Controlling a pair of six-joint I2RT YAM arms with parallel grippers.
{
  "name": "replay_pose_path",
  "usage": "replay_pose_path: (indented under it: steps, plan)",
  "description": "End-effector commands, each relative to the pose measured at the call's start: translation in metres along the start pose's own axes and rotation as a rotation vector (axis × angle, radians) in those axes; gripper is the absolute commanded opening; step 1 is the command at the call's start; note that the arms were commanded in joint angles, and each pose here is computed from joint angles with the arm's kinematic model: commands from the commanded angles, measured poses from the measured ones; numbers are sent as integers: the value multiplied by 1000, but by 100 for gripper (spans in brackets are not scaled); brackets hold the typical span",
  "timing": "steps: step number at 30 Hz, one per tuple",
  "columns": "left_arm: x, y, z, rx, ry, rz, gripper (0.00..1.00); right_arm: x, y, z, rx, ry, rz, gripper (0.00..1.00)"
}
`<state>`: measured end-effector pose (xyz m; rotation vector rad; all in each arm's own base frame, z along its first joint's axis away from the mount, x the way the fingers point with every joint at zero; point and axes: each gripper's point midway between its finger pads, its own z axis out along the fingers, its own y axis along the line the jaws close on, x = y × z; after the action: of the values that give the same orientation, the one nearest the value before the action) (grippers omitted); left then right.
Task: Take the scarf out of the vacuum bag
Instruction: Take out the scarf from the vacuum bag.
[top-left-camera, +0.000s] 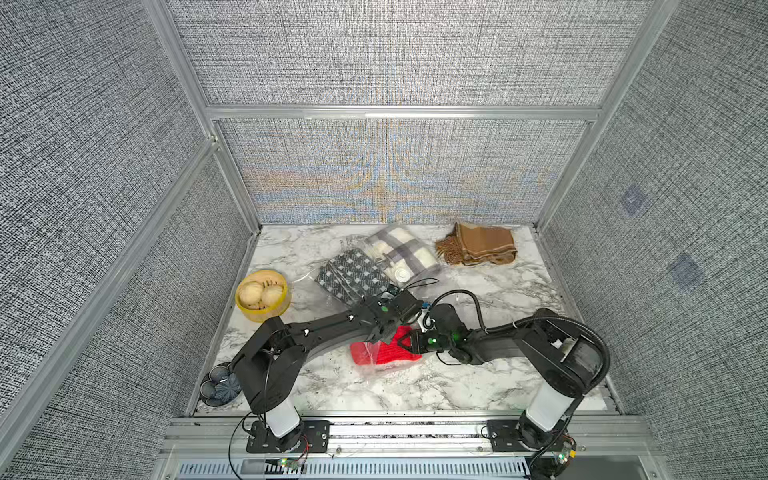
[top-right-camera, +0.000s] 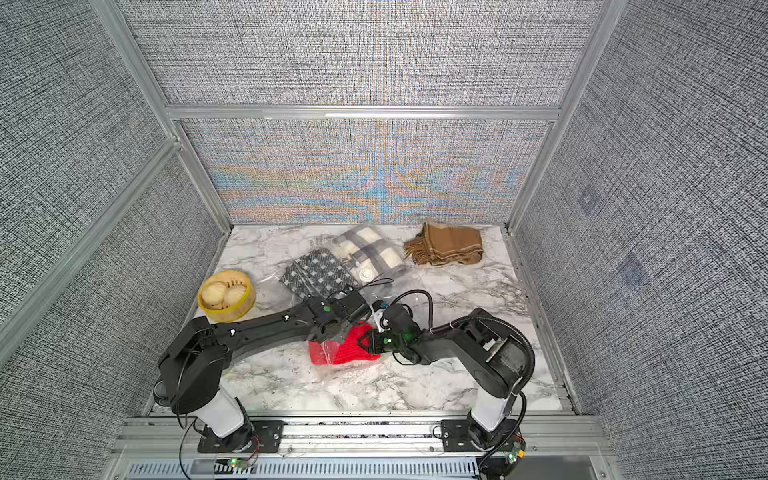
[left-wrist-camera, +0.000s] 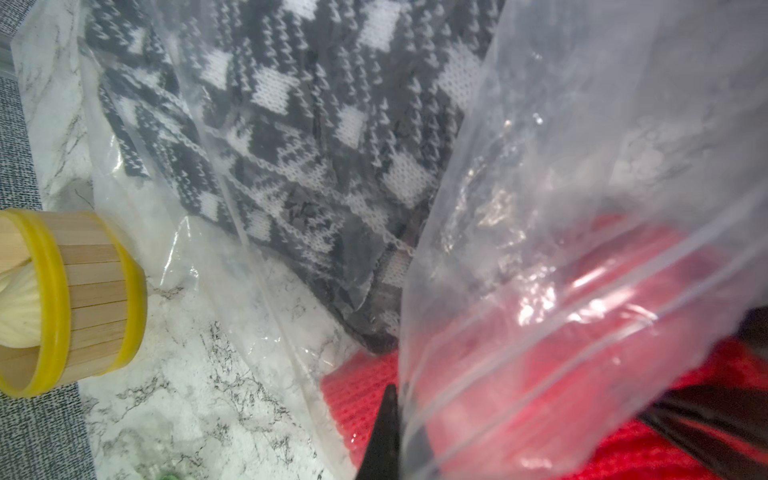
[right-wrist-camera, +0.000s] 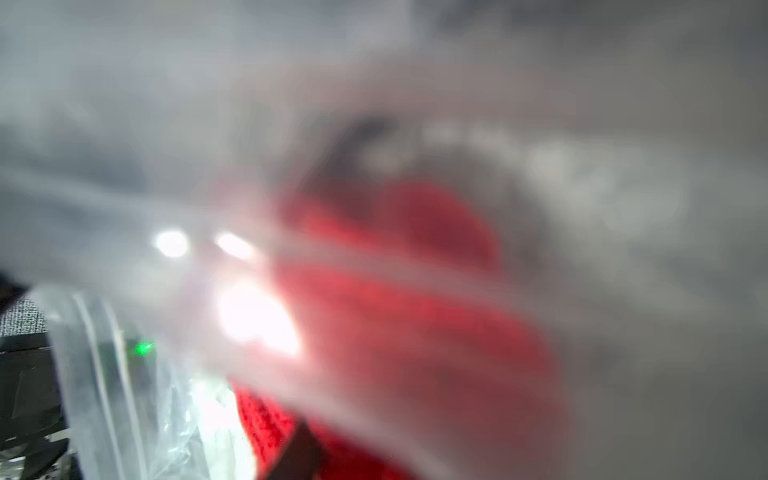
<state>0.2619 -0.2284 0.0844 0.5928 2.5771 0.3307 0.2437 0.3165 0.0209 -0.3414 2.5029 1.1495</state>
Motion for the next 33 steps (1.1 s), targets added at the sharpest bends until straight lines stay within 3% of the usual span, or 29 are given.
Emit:
replay_pose_path:
  steps: [1, 6, 17, 23, 29, 33]
  plan:
    - [6, 0, 4, -8, 27, 8, 0, 20, -19, -2, 80, 83, 61, 0]
    - [6, 1, 5, -22, 29, 6, 0, 13, -32, -21, 142, 79, 66, 0]
    - [11, 14, 10, -109, 46, -7, 0, 11, -78, -99, 419, 57, 110, 0]
    - [11, 8, 9, -71, 45, -9, 0, 1, -77, -116, 412, 35, 131, 0]
    - [9, 11, 6, -74, 30, -18, 0, -9, -107, -174, 672, -1, 184, 0]
    - [10, 6, 11, -61, 36, -22, 0, -15, -113, -202, 738, -6, 216, 0]
